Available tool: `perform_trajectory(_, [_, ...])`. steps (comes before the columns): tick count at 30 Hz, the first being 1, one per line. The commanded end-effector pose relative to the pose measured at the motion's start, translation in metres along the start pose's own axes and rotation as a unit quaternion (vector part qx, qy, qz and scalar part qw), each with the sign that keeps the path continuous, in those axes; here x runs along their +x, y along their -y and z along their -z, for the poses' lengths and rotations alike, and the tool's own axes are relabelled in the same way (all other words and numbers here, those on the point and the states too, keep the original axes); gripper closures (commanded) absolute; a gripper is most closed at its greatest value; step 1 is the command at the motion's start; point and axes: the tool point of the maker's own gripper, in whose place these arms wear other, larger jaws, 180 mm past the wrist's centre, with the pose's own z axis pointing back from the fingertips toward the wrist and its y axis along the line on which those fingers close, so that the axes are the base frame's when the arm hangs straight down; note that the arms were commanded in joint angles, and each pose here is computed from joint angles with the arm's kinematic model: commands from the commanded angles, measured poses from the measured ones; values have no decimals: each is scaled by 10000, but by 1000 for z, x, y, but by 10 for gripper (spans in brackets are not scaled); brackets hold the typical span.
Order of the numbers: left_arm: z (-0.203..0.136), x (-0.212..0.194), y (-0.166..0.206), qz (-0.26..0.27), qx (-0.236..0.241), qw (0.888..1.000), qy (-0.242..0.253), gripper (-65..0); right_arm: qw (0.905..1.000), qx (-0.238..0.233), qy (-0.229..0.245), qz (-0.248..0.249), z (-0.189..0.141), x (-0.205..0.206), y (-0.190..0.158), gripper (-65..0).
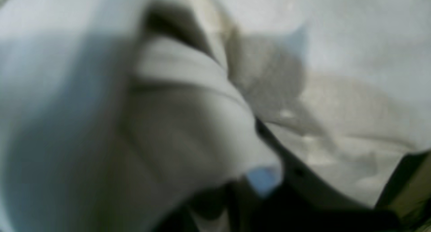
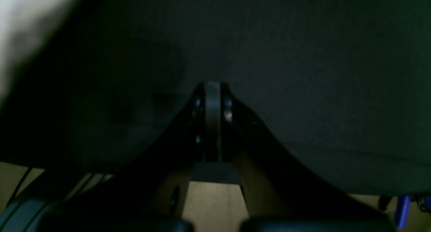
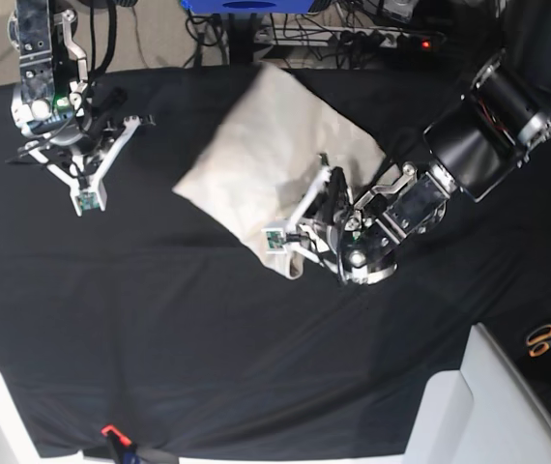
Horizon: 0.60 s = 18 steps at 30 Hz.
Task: Fold the T-shirt properly
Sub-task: 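Lift and flip the folded shirt over with the left gripper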
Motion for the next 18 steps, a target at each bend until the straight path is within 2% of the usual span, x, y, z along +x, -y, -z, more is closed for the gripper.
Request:
perform_trajectory(1, [-13,-6,-31,136,456,9985,-257,0,9998,-61,181,8,-3,10,4,-2])
perform_trajectory(5, [-22,10,-50,455,823,9951,-309,0,9998,-55,181,3,-3,10,4,-2])
perform_trajectory(10, [-24,40,-54,913,1195,9881,-318,0,9998,-4,207,78,-3,12,-2,-2])
perform_trajectory(18, [-25,88,-44,1163,1260,9851,112,0,9997,16,210,101,-3,13,-4,-2])
